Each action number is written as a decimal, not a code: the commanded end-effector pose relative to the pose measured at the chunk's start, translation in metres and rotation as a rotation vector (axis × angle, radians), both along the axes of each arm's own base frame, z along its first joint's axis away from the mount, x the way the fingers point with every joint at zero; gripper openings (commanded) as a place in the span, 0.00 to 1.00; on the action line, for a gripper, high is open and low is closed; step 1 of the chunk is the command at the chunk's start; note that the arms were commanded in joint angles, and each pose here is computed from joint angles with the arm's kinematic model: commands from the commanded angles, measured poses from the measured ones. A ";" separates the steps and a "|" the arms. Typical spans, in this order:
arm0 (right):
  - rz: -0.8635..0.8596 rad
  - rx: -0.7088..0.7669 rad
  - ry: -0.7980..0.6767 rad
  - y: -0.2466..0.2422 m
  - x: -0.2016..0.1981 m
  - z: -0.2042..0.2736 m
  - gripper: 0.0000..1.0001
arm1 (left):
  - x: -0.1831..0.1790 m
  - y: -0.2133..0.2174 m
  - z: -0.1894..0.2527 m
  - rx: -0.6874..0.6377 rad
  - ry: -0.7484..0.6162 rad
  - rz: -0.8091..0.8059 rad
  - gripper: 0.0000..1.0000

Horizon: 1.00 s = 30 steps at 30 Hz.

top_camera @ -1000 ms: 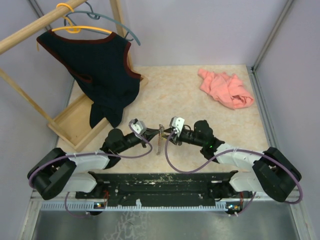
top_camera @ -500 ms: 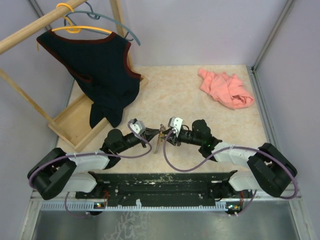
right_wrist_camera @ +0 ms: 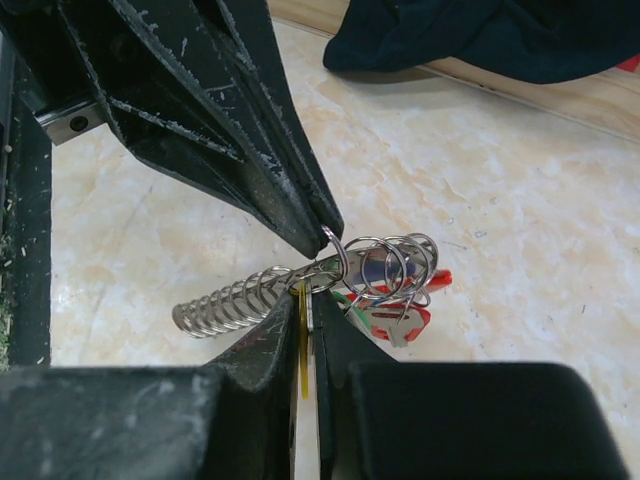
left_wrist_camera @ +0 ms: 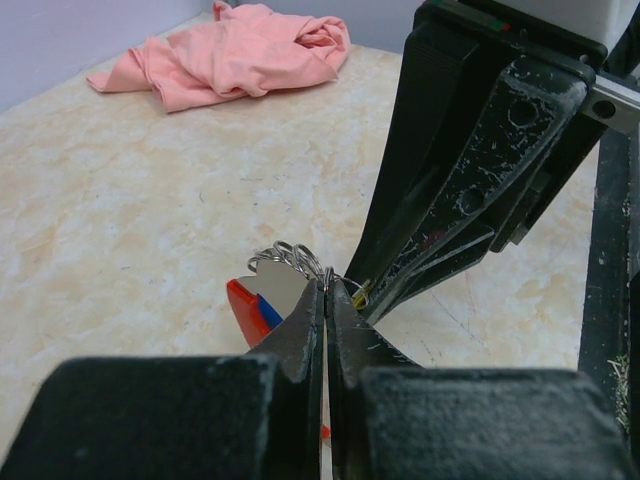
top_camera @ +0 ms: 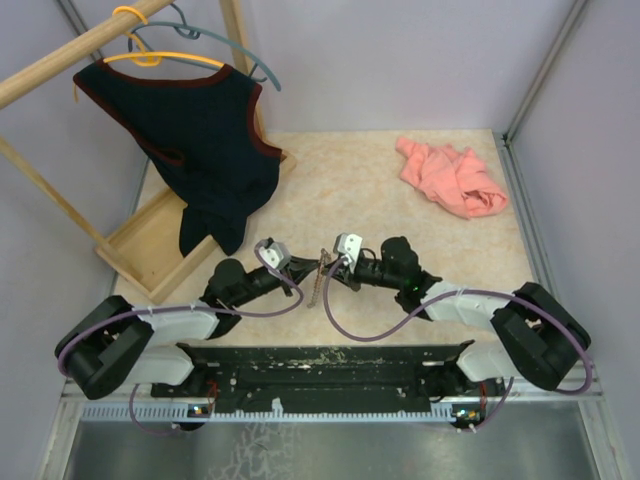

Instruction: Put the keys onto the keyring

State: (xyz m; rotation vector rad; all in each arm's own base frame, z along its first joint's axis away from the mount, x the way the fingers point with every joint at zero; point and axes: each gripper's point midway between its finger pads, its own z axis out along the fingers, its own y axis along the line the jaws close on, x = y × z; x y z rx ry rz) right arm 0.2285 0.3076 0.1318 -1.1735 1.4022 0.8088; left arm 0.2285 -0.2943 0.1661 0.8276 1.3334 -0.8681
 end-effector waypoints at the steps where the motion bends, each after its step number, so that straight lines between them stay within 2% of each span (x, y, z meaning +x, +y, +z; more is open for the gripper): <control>1: -0.013 0.012 -0.078 0.000 0.010 0.030 0.00 | 0.001 0.006 0.016 -0.076 -0.019 0.037 0.00; 9: -0.050 -0.095 -0.133 -0.015 0.016 0.041 0.00 | -0.002 0.011 0.011 -0.097 -0.004 0.053 0.01; 16: -0.022 -0.124 -0.184 -0.012 0.017 0.061 0.00 | -0.005 0.015 0.002 -0.088 0.000 0.045 0.14; 22: 0.007 -0.196 -0.230 -0.009 0.016 0.060 0.00 | -0.005 0.016 0.001 -0.075 -0.001 0.032 0.27; 30: 0.002 -0.224 -0.266 -0.007 0.016 0.061 0.00 | -0.007 0.005 0.001 -0.043 0.011 -0.036 0.33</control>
